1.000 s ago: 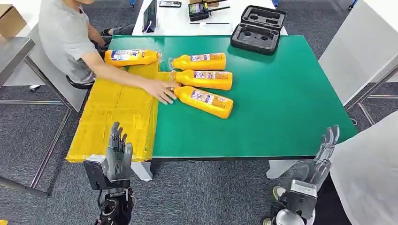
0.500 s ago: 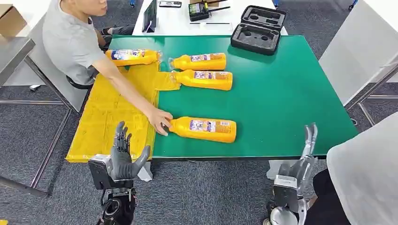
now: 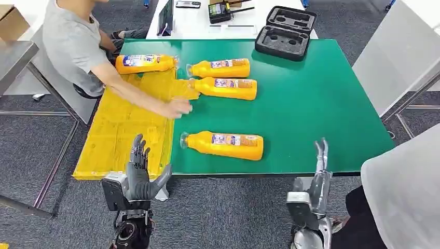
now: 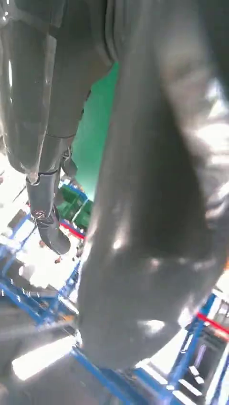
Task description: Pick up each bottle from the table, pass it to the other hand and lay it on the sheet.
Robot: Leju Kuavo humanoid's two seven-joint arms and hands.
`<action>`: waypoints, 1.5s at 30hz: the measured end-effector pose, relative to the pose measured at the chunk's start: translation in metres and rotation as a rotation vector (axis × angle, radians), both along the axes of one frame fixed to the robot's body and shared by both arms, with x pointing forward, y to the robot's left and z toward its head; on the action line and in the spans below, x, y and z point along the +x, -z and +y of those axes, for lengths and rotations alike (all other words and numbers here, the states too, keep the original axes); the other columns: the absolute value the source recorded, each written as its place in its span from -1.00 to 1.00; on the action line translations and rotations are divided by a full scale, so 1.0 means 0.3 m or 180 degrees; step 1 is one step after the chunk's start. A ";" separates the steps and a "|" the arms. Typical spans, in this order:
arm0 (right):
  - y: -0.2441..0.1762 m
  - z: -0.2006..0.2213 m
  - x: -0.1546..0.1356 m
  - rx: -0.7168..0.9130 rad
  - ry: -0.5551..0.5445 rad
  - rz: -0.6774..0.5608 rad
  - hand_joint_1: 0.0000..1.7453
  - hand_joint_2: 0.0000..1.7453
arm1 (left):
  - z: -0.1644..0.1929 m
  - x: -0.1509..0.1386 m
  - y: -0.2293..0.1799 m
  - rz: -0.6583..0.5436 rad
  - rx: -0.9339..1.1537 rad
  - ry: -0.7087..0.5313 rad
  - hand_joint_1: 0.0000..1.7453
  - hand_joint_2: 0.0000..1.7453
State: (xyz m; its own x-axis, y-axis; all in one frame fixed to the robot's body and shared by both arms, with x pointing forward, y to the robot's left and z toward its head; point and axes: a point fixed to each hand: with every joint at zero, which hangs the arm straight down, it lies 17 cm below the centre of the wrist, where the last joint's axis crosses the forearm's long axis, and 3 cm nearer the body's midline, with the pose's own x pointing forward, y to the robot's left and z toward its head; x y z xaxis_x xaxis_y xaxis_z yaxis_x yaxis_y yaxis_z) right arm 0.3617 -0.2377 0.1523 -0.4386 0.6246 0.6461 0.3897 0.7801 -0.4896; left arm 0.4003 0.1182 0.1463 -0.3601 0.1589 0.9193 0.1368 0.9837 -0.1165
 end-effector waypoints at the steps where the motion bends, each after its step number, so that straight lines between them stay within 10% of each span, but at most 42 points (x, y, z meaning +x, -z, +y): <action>1: 0.006 0.016 0.005 -0.0130 -0.0023 0.0015 -1.00 -1.00 | -0.008 0.000 -0.004 -0.0009 -0.0001 0.0029 -1.00 1.00; 34: 0.214 0.070 0.417 -0.1701 -0.0102 0.0788 -1.00 -1.00 | -0.233 0.031 -0.060 -0.0153 -0.0160 0.0715 -1.00 1.00; 35: 0.221 0.072 0.419 -0.1704 -0.0111 0.0807 -1.00 1.00 | -0.233 0.031 -0.058 -0.0150 -0.0157 0.0716 -1.00 1.00; 45: 0.292 0.127 0.418 -0.1870 -0.0320 0.0930 -1.00 1.00 | -0.238 0.051 -0.050 -0.0130 -0.0188 0.0736 -1.00 1.00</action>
